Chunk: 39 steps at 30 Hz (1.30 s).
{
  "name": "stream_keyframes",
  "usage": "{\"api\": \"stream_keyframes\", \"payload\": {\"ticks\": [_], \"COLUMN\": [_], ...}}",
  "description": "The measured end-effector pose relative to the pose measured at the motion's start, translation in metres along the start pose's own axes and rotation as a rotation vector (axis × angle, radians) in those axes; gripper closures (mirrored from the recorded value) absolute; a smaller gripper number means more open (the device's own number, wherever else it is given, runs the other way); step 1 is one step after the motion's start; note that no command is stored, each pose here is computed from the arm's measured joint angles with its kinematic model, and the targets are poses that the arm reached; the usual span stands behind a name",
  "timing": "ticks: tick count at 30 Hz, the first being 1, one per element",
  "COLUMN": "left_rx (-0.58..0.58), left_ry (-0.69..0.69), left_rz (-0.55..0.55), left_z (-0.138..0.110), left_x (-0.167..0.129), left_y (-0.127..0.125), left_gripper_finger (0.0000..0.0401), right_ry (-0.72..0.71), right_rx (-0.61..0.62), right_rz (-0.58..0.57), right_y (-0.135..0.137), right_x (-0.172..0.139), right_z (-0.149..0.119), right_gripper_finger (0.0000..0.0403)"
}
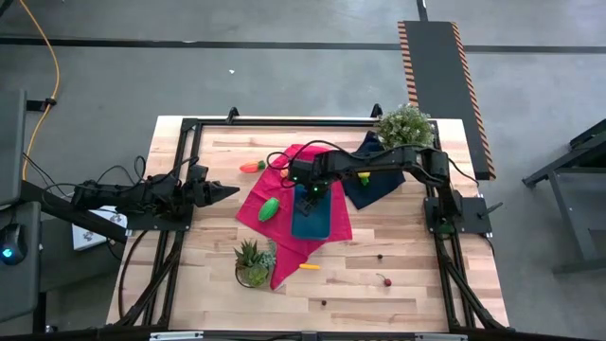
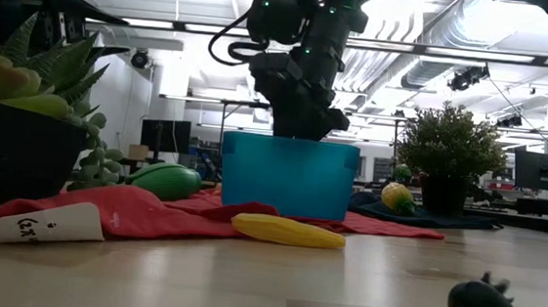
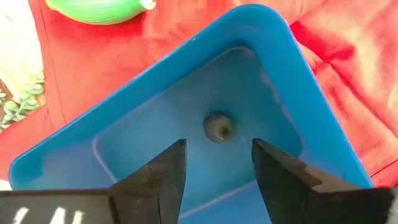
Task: Pick and placing Produce into tupperware
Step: Put the cherry into the blue bin
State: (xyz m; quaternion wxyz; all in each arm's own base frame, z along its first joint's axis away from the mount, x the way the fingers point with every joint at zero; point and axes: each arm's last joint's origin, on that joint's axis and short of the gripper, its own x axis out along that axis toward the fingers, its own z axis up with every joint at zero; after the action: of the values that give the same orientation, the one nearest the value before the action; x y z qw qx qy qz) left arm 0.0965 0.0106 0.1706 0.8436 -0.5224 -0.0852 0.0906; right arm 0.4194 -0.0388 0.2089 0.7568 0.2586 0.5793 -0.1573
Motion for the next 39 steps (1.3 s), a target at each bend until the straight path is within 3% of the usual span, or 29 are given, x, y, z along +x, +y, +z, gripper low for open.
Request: {"api": "stream_keyframes", "payload": {"ticks": [6, 15, 21, 25, 29, 33, 37, 39], "left_rx": [0.031, 0.025, 0.092, 0.160, 0.238, 0.296, 0.366, 0.394], "left_ry": [0.000, -0.049, -0.091, -0.102, -0.030, 0.100, 0.222, 0.274], "left_rz": [-0.007, -0.111, -0.205, -0.211, -0.152, -0.099, -0.106, -0.097], "left_z": [0.000, 0.006, 0.023, 0.039, 0.056, 0.069, 0.079, 0.082], "left_x": [0.000, -0.001, -0.008, -0.013, -0.011, 0.002, 0.023, 0.032], "left_y": [-0.001, -0.012, -0.045, -0.075, -0.110, -0.146, -0.182, -0.196], "left_gripper_finger": [0.0272, 0.0272, 0.0272, 0.0272, 0.0272, 0.0272, 0.0272, 0.0272], "right_ry": [-0.046, -0.166, -0.252, -0.296, -0.287, -0.268, -0.234, -0.197], "right_rx": [-0.034, -0.118, -0.118, -0.122, -0.142, -0.147, -0.081, -0.021], "right_rz": [0.001, -0.167, -0.317, -0.355, -0.379, -0.387, -0.287, -0.159], "right_y": [0.002, 0.005, 0.007, 0.013, 0.020, 0.021, 0.007, -0.001], "right_x": [-0.029, -0.098, -0.138, -0.156, -0.162, -0.148, -0.123, -0.112], "right_z": [-0.005, -0.035, -0.065, -0.084, -0.101, -0.124, -0.161, -0.181], "right_gripper_finger": [0.0229, 0.0229, 0.0229, 0.0229, 0.0229, 0.0229, 0.0229, 0.0229]}}
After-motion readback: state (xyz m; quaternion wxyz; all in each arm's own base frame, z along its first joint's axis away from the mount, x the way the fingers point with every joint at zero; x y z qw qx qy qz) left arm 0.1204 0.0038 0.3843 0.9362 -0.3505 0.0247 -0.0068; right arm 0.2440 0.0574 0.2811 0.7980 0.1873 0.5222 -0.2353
